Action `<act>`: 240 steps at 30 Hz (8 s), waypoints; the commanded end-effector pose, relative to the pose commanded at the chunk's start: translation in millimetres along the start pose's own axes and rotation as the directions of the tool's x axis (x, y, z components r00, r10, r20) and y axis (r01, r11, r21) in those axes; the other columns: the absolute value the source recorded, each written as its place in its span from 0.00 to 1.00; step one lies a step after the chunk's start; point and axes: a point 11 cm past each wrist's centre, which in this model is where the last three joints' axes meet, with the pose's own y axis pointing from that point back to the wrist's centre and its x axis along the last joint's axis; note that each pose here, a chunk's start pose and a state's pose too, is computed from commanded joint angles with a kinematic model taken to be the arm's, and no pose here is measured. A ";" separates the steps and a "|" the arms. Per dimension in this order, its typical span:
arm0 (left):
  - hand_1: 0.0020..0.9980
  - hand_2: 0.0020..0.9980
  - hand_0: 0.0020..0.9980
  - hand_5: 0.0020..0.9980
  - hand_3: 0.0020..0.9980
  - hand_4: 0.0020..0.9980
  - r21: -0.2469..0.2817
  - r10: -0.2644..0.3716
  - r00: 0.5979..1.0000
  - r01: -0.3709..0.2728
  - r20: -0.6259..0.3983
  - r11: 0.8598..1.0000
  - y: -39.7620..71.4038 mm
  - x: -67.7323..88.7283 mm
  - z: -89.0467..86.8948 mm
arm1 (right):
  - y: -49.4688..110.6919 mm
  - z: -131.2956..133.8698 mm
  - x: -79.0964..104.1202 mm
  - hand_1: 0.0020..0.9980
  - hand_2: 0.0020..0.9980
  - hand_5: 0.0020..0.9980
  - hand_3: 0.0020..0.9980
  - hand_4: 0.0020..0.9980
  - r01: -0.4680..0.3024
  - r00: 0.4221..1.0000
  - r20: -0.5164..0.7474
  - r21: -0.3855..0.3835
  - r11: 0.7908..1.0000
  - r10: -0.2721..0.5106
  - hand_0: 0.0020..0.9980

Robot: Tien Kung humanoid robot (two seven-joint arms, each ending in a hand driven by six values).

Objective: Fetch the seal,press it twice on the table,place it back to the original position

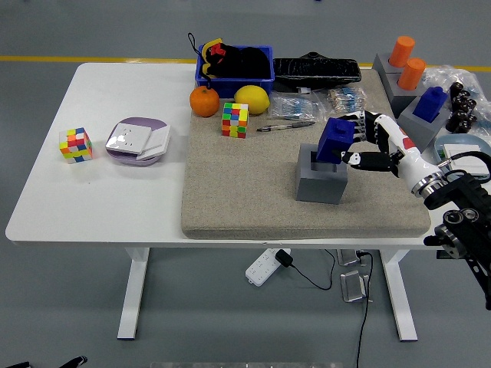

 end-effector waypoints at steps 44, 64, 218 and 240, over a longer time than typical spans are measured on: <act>0.79 0.76 0.81 0.43 0.80 0.69 -0.010 -0.007 1.000 0.007 -0.002 1.000 0.6 -2.6 4.6 | -11.1 9.9 -2.4 0.38 0.39 0.00 0.37 0.66 0.079 0.993 -0.082 -0.062 0.995 -0.084 0.52; 0.79 0.76 0.81 0.43 0.80 0.69 -0.013 -0.009 1.000 0.009 -0.002 1.000 0.7 -3.2 5.4 | -11.8 13.6 -4.1 0.39 0.40 0.00 0.39 0.67 0.088 0.992 -0.084 -0.073 0.993 -0.094 0.53; 0.79 0.76 0.81 0.43 0.80 0.68 -0.014 0.005 1.000 -0.005 -0.011 1.000 0.7 2.8 4.2 | 113.8 28.5 132.7 0.88 0.85 0.23 0.86 1.00 -0.363 0.931 -0.021 -0.140 0.921 0.364 0.91; 0.79 0.76 0.81 0.43 0.80 0.69 -0.014 0.004 1.000 -0.005 -0.010 1.000 0.8 2.5 4.4 | 114.0 29.0 132.3 0.88 0.85 0.21 0.86 1.00 -0.360 0.933 -0.024 -0.144 0.922 0.360 0.91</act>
